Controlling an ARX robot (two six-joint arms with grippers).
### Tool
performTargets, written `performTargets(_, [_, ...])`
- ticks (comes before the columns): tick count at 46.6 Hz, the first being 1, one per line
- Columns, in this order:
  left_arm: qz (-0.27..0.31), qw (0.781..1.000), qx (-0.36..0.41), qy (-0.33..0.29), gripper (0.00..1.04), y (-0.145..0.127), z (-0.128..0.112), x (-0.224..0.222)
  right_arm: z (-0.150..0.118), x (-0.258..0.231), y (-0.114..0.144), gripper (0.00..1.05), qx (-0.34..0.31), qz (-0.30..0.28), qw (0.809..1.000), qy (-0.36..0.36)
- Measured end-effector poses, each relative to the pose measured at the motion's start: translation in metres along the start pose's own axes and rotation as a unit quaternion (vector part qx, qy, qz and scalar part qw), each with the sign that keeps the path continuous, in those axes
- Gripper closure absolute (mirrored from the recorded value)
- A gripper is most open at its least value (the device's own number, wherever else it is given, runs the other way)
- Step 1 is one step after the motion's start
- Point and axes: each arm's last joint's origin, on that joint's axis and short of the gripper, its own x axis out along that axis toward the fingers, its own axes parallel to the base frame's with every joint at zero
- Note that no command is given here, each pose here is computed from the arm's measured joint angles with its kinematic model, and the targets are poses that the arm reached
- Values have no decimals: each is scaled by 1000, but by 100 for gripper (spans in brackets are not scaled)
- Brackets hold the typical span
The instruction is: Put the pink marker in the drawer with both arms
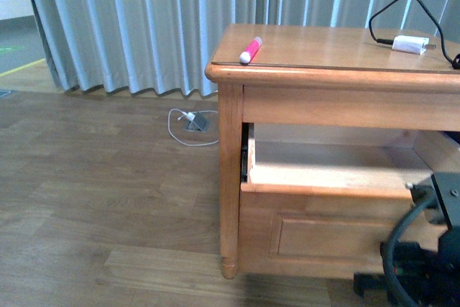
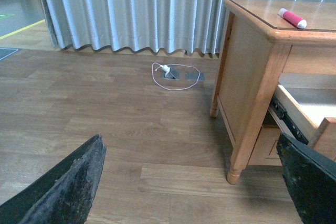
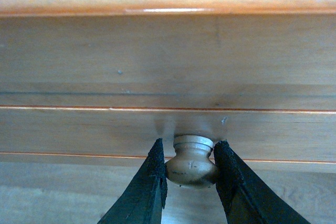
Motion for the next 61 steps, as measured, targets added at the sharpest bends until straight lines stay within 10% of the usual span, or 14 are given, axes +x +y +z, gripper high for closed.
performTargets(26, [0, 1000, 0, 0, 6, 0, 0, 0, 25, -60, -16, 7, 19, 51, 998, 23])
performTargets(61, [0, 1000, 0, 0, 6, 0, 0, 0, 62, -213, -36, 8, 7, 112, 994, -12])
